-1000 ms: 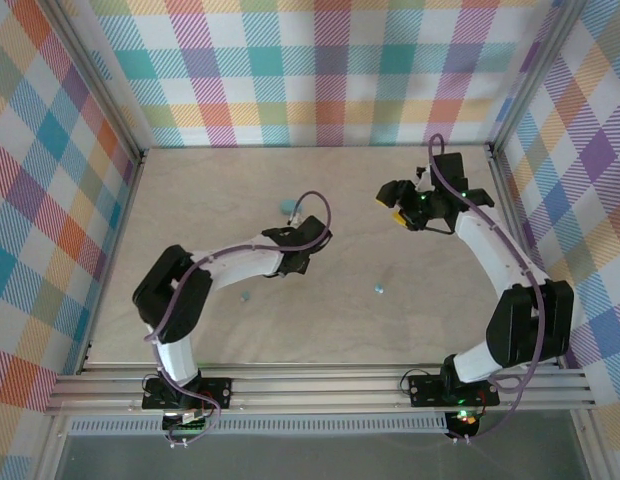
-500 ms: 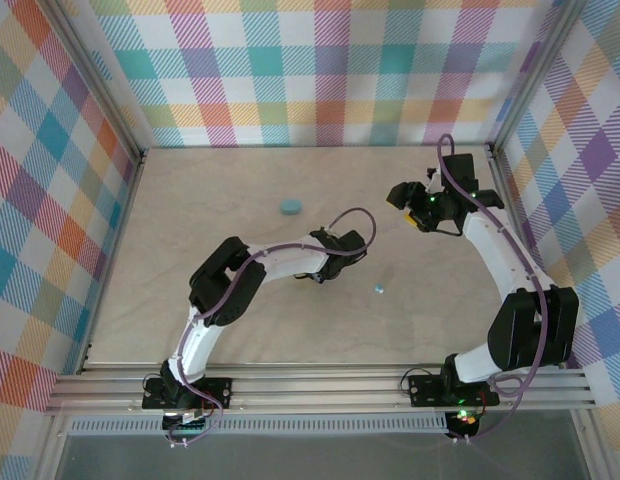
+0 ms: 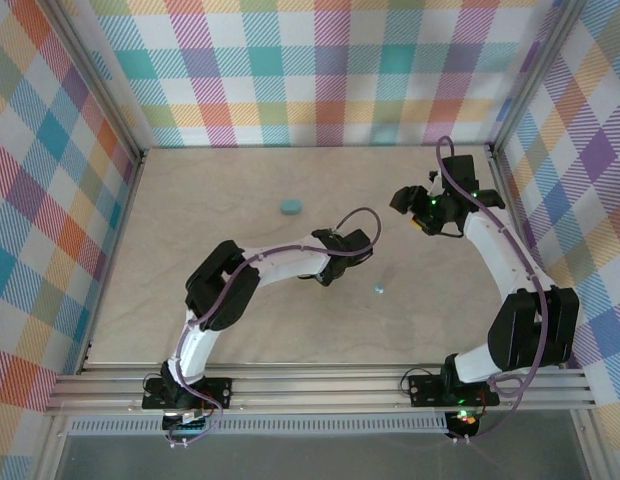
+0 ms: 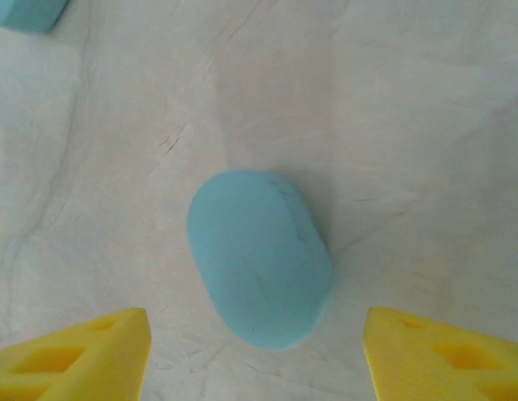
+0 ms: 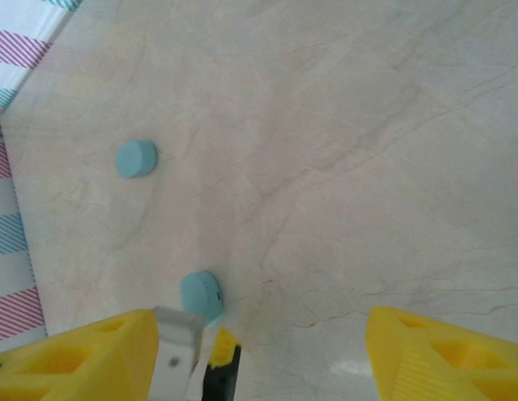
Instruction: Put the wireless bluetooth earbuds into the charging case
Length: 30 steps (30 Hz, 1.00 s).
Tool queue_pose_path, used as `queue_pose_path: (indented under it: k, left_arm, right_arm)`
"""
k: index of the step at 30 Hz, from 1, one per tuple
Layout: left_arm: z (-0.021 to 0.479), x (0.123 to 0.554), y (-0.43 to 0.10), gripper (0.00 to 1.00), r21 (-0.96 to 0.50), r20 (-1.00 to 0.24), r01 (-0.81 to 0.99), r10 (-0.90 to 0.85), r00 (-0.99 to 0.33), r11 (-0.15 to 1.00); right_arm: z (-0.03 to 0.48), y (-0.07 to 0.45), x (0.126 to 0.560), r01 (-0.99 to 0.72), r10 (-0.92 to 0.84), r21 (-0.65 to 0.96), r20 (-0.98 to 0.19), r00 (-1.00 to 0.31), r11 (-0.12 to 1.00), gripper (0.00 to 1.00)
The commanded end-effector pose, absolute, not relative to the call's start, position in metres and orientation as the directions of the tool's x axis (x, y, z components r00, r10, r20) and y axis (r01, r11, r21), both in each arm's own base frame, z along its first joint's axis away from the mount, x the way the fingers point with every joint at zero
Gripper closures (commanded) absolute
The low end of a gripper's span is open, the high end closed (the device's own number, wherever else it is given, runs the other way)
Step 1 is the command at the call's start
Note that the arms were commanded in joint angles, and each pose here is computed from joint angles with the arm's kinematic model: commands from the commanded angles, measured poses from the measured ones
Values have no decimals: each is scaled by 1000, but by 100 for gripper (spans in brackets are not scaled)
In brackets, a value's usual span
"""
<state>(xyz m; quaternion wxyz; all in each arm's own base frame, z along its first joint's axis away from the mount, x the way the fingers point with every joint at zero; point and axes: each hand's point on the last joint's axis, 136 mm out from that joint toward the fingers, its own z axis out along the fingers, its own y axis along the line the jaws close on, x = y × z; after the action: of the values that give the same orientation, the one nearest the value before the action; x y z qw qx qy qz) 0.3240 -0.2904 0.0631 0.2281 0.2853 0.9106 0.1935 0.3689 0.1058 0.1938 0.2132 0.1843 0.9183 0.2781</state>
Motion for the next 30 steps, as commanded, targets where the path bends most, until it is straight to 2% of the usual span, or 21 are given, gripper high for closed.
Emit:
queue_pose_path:
  k: [1, 8, 15, 25, 30]
  left_arm:
    - [100, 318, -313, 31, 377, -392, 470, 597, -700, 798]
    - [145, 316, -298, 25, 291, -519, 431, 519, -679, 854]
    - [157, 309, -242, 17, 91, -580, 332, 321, -748, 939]
    - [128, 295, -163, 15, -130, -533, 156, 64, -844, 979]
    - [121, 294, -139, 13, -215, -513, 66, -55, -857, 974]
  right_arm:
    - [201, 100, 370, 193, 426, 557, -326, -844, 808, 33]
    - [176, 111, 363, 199, 389, 504, -306, -869, 840, 35]
    - [142, 172, 356, 43, 169, 355, -330, -929, 934, 36]
    - [91, 279, 337, -174, -107, 262, -250, -962, 949, 36]
    - [70, 309, 323, -232, -189, 218, -198, -962, 948, 36]
